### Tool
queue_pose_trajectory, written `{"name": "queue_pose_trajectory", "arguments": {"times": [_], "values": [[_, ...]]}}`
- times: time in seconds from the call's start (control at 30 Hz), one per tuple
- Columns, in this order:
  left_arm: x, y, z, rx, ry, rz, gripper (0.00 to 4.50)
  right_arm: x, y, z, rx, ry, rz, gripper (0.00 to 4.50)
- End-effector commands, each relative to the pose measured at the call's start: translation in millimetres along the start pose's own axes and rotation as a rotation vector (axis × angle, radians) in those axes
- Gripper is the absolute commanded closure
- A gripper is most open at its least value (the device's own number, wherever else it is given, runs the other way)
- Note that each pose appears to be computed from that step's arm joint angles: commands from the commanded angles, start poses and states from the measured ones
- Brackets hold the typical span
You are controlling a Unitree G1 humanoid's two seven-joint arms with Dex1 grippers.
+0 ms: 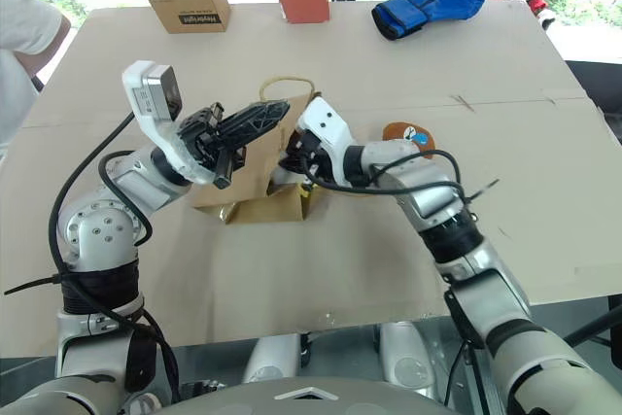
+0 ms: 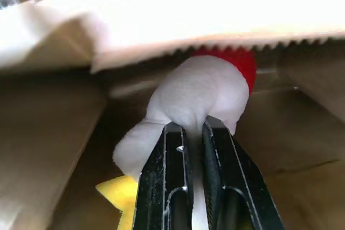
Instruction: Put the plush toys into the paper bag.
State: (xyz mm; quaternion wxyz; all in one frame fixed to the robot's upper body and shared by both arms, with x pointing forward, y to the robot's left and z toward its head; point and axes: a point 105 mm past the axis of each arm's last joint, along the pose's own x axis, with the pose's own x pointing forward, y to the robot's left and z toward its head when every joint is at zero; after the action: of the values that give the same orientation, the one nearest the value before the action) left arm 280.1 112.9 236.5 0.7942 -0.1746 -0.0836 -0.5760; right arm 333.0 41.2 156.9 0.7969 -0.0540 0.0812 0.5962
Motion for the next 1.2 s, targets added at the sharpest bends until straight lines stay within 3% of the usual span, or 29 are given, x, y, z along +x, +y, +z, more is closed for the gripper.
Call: {"name": "queue_pose_trajectory", "arguments": {"times": [0.03,0.2,0.37,0.5,0.6,0.7,0.8,0.97,1.0,1.2], "values": [[-6,-5,10,0.090,-0.008,0.029,4.50,-8,0,10,0.027,-0.088,0.036,3.24],[-22,8,15,0.179,0.003,0.131,4.50,-49,1,7,-0.094,-0.082,-0.078,0.92],[-28,12,15,0.198,-0.009,0.168,4.50,-100,7,25,-0.140,-0.143,-0.196,0.92],[-26,15,15,0.208,-0.029,0.186,4.50,-146,-10,34,-0.135,-0.159,-0.392,0.92],[-23,16,15,0.215,-0.035,0.184,4.50,-175,-45,18,-0.110,-0.047,-0.586,0.92],[-20,17,13,0.215,-0.036,0.167,4.50,-185,-84,-28,-0.084,0.195,-0.705,0.92],[-16,18,14,0.213,-0.037,0.147,4.50,-177,-94,-53,0.024,0.237,-0.663,1.83],[-12,16,16,0.211,-0.045,0.128,4.50,-177,-103,-66,0.035,0.247,-0.659,4.25],[-11,16,17,0.209,-0.048,0.127,4.50,-179,-103,-66,0.030,0.241,-0.665,4.48],[-11,16,19,0.180,-0.069,0.124,4.50,-172,-64,-11,-0.100,-0.012,-0.500,4.48]]}}
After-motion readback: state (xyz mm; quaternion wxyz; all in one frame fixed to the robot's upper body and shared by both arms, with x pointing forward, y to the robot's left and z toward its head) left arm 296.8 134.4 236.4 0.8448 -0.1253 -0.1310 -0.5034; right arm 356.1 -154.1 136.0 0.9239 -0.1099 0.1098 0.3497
